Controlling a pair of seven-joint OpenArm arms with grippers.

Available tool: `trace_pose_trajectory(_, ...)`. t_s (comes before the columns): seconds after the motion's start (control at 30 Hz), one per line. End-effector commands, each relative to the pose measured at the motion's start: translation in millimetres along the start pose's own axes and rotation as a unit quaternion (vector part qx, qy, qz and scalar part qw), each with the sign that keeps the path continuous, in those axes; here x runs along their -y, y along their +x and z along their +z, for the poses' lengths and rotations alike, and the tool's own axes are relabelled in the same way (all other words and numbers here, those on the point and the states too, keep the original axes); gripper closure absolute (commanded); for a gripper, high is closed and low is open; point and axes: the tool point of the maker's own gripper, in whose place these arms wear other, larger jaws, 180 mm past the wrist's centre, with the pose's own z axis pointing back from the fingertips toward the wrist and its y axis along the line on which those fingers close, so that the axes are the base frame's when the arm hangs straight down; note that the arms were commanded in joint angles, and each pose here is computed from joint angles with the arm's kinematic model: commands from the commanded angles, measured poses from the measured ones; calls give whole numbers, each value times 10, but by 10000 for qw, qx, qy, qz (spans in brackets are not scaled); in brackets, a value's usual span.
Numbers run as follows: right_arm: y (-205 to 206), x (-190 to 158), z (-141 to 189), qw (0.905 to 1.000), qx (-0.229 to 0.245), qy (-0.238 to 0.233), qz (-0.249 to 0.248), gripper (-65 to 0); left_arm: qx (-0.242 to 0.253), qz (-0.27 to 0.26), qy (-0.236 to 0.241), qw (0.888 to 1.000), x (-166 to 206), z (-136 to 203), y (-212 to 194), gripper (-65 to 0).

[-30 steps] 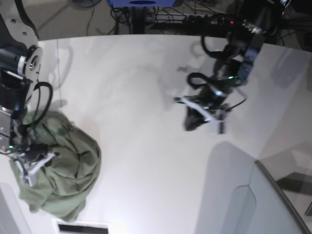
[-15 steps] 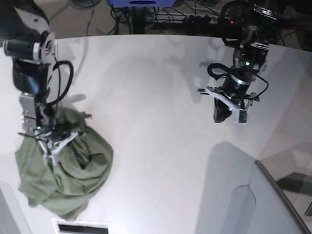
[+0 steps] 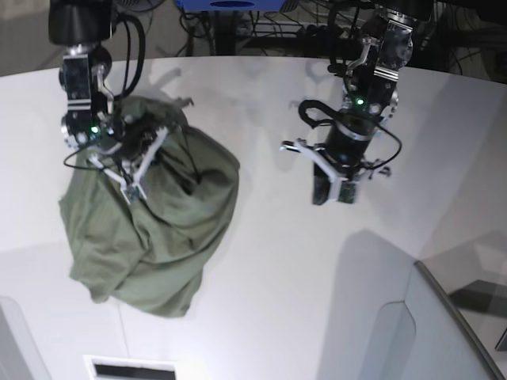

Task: Layout the t-shirt on the table in an organized manner, then fold the t-shirt properly
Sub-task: 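Grasp the t-shirt with the right gripper and lift it, dragging it outward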

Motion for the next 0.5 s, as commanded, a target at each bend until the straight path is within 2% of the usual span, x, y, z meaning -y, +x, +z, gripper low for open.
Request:
trace_pose_trajectory(0.0,0,83,89,9998,-38,-168,110,0,297,-60,-180,9994,121,-50,200,0)
trace_pose_trajectory(0.17,458,214,514,9947,794,-578,286,0,403,-180,-811,9957,645,-221,342,0)
trace_pose_trajectory(0.33,761,897,773,9819,1302,-1312,-423,-3,343,-6,-1135,9929,1098,-396,370,0)
trace_pose_trajectory(0.4,772,1169,750,9774,1291,-1479,-785,-39,130,-38,-1240,9922,1218,-458,224,0)
trace_pose_trajectory(0.47,762,1472,685,9724,1213,-1593,-1197,-129,-110,-126,-1398,9900,1372,-486,49,0)
